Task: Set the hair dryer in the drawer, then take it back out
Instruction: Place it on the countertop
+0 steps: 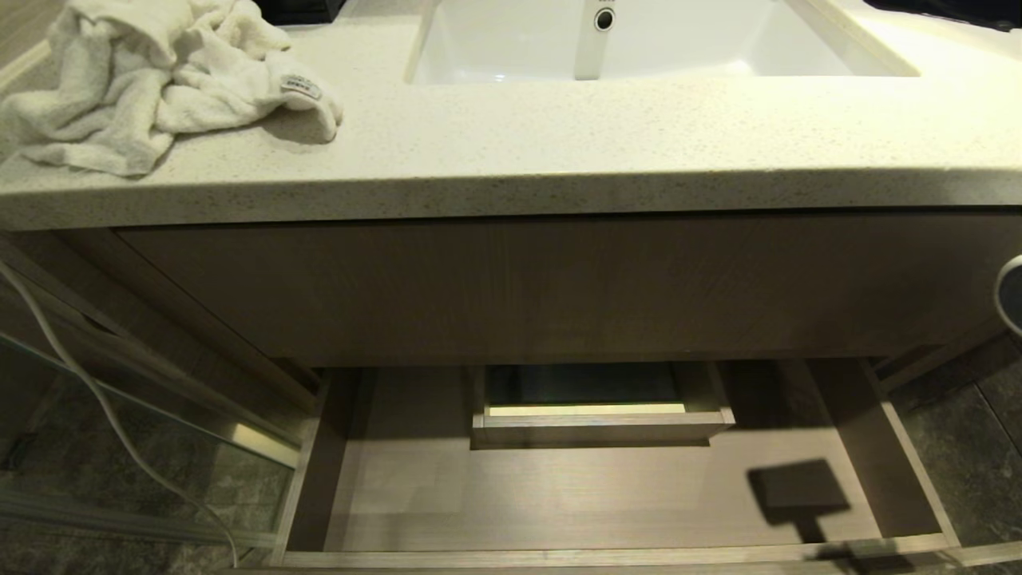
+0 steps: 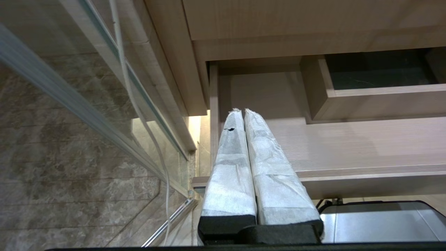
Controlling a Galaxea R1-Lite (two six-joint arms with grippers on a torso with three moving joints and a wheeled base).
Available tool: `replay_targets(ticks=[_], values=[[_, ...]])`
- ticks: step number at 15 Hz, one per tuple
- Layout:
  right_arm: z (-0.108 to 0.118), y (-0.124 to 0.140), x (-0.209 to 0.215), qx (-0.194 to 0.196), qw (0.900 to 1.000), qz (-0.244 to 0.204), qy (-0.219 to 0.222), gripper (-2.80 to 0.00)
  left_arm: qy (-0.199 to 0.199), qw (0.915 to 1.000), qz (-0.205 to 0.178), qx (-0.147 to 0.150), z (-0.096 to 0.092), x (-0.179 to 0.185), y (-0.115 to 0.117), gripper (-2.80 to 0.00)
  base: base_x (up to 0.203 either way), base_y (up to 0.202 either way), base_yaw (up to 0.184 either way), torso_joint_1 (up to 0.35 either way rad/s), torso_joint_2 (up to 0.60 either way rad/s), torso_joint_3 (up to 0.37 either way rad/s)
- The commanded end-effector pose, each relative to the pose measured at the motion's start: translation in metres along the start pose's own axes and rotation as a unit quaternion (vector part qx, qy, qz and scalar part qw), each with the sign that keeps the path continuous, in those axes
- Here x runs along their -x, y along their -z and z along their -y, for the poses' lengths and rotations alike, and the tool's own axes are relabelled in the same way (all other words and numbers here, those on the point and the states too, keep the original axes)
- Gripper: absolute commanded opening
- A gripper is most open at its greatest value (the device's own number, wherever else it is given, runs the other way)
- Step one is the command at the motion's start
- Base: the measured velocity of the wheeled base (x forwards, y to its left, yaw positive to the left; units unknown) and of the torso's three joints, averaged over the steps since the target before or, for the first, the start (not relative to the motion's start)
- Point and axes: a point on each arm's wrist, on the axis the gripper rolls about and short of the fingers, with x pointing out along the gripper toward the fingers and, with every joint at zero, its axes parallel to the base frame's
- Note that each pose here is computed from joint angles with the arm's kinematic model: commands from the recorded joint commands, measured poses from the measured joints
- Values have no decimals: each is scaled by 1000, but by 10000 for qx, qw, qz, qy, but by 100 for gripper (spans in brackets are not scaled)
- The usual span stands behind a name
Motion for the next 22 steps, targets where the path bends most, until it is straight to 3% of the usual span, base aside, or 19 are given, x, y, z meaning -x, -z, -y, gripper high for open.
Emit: replay_targets(ticks=[1, 5, 10, 17, 22], values=[[11, -23, 11, -6, 9998, 184, 83, -280, 0, 10000, -13, -1, 0, 0, 0, -280, 0, 0, 0, 0, 0, 0], [26, -57, 10, -31, 9993, 328, 158, -280, 0, 10000, -13, -1, 0, 0, 0, -280, 0, 0, 0, 0, 0, 0], [53, -123, -11, -203, 9986, 436, 211, -280, 0, 10000, -13, -1, 0, 0, 0, -280, 0, 0, 0, 0, 0, 0], [81, -207, -107, -335, 9959, 750, 376, -280, 0, 10000, -13, -1, 0, 0, 0, -280, 0, 0, 0, 0, 0, 0], [71, -211, -167, -327, 9982, 464, 180, -280, 0, 10000, -13, -1, 0, 0, 0, -280, 0, 0, 0, 0, 0, 0]])
